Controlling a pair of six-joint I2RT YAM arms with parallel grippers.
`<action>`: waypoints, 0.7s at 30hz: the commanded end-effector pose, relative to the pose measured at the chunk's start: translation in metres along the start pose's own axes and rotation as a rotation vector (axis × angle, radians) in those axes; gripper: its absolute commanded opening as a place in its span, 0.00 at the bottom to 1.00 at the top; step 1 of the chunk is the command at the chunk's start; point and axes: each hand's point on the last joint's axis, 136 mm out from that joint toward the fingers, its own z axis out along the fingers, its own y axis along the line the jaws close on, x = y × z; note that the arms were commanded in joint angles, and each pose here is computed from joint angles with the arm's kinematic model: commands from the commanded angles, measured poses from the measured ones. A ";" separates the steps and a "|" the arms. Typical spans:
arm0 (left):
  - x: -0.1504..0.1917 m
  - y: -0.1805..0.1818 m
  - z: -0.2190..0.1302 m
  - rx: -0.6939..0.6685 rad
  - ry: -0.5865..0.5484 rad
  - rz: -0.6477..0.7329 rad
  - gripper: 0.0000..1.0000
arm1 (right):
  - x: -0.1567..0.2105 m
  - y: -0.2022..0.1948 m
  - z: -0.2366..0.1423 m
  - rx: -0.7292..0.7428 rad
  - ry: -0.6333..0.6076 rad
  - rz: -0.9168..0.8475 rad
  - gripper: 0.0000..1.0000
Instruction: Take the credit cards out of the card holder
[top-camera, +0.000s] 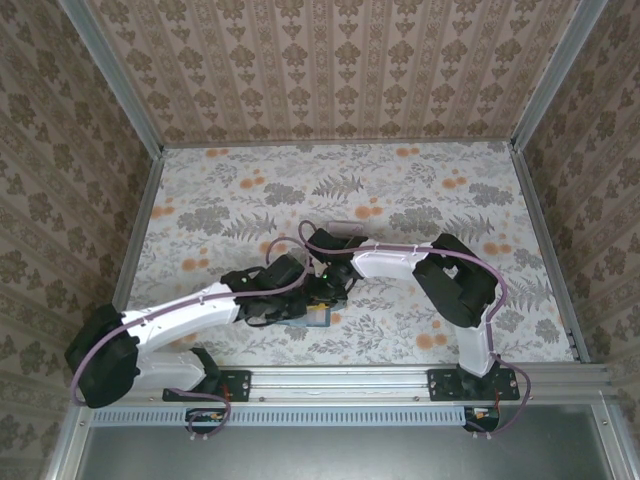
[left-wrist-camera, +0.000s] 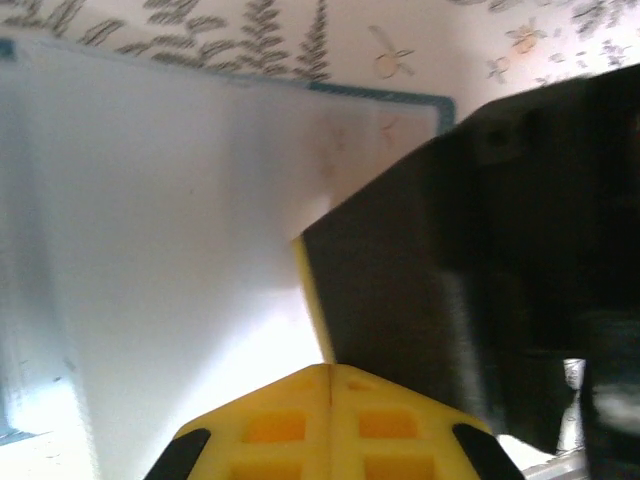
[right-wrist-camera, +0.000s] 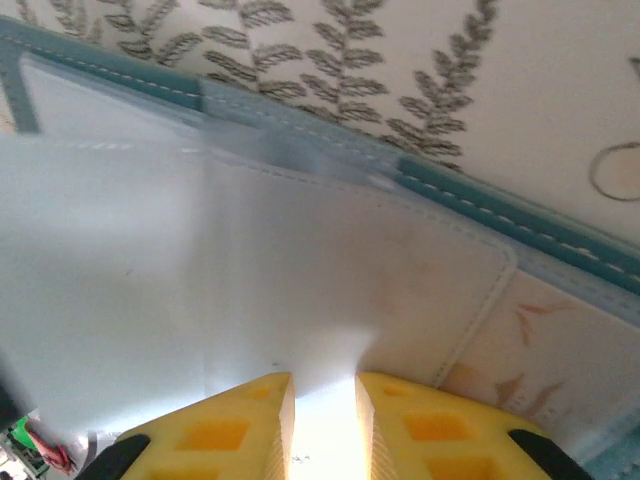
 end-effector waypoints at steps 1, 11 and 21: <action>0.002 0.013 -0.005 -0.001 -0.034 -0.069 0.02 | 0.005 -0.002 0.009 -0.001 0.017 0.021 0.24; 0.004 0.020 0.008 0.114 -0.014 -0.145 0.15 | 0.005 -0.001 0.009 -0.009 0.019 0.025 0.22; -0.001 0.018 0.013 0.182 -0.028 -0.153 0.26 | 0.006 0.000 0.008 -0.011 0.019 0.026 0.22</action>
